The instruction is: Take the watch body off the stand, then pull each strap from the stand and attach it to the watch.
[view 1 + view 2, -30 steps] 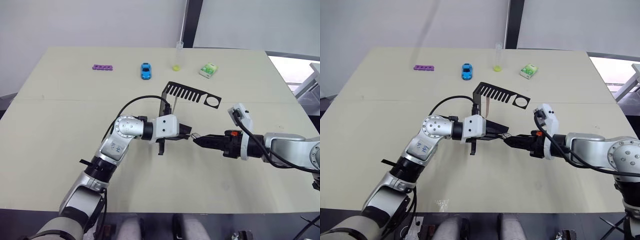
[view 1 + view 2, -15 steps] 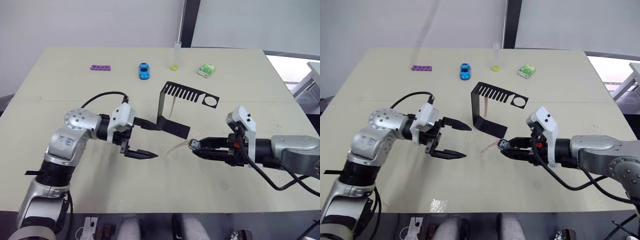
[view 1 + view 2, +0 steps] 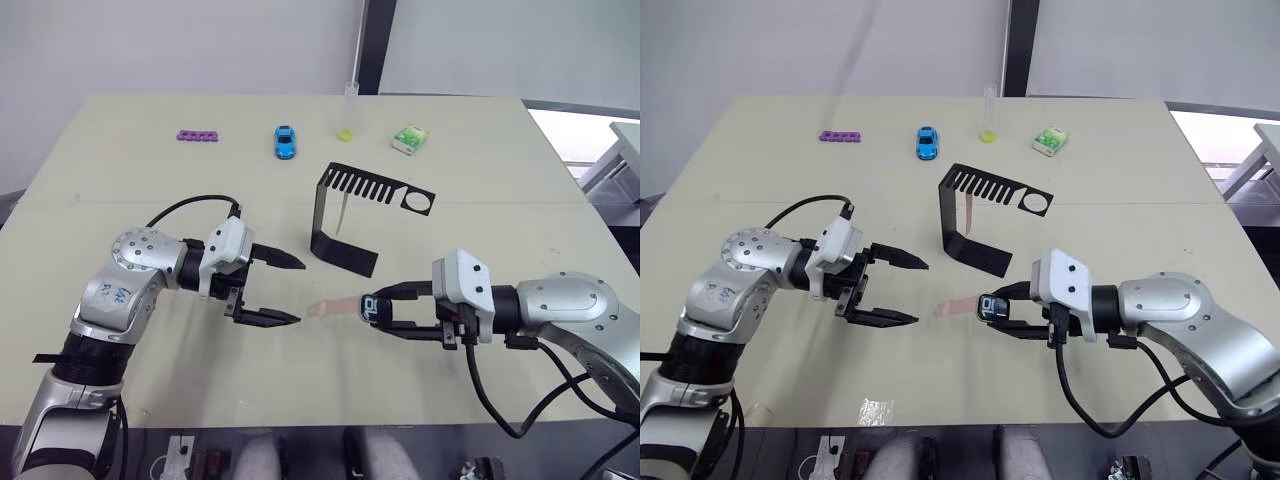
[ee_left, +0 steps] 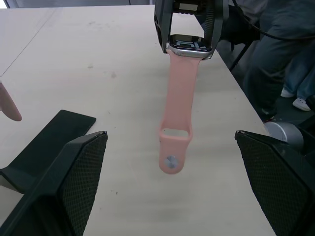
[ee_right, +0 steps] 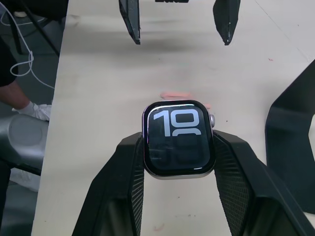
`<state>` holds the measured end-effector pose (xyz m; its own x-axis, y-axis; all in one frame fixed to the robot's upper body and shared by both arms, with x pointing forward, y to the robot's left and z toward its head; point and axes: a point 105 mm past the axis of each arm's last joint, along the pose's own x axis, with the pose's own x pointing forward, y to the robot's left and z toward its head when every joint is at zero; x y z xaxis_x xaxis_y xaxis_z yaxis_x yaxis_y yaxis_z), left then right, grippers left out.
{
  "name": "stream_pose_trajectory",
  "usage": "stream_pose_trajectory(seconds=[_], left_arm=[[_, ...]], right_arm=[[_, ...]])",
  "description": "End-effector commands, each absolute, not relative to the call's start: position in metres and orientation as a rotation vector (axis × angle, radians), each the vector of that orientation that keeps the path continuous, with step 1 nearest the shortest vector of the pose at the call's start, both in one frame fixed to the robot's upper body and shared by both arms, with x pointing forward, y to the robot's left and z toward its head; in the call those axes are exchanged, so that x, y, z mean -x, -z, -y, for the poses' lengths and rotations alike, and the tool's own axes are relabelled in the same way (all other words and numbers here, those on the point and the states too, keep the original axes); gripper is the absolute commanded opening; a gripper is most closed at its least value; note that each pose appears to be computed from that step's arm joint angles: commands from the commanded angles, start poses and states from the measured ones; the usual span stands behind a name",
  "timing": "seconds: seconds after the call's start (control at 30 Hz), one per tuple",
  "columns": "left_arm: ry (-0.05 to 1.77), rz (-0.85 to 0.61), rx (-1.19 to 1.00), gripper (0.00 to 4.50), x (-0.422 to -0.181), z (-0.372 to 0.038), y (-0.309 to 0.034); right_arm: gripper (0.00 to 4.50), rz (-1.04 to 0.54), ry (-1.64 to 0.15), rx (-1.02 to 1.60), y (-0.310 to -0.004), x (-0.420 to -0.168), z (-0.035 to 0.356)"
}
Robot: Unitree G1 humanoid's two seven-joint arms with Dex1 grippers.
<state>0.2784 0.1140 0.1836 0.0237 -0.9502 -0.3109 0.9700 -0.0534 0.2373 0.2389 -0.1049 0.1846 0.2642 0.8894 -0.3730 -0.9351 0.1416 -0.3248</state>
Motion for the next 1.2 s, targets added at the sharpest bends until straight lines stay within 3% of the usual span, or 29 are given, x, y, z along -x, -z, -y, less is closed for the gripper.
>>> stream_pose_trajectory(seconds=[0.03,0.33,0.7,0.8,0.9,1.2], left_arm=[[1.581,0.001,-0.520,4.49,-0.270,-0.108,-0.190],[1.457,0.119,-0.720,4.49,-0.288,-0.082,-0.186],[1.354,0.206,-0.705,4.49,-0.301,-0.041,-0.181],[1.349,0.234,-0.722,3.67,-0.303,-0.031,-0.180],[1.357,0.207,-0.724,2.30,-0.305,-0.027,-0.175],[1.331,0.220,-0.692,2.30,-0.311,-0.020,-0.176]], right_arm=[[1.52,-0.071,-1.334,0.562,-0.189,-0.237,0.104],[1.52,-0.291,-1.161,0.253,-0.185,-0.245,0.116],[1.52,-0.450,-0.991,-0.069,-0.187,-0.252,0.117],[1.52,-0.471,-0.965,-0.123,-0.188,-0.252,0.117],[1.52,-0.484,-0.950,-0.150,-0.190,-0.254,0.117],[1.52,-0.502,-0.935,-0.214,-0.197,-0.256,0.114]])
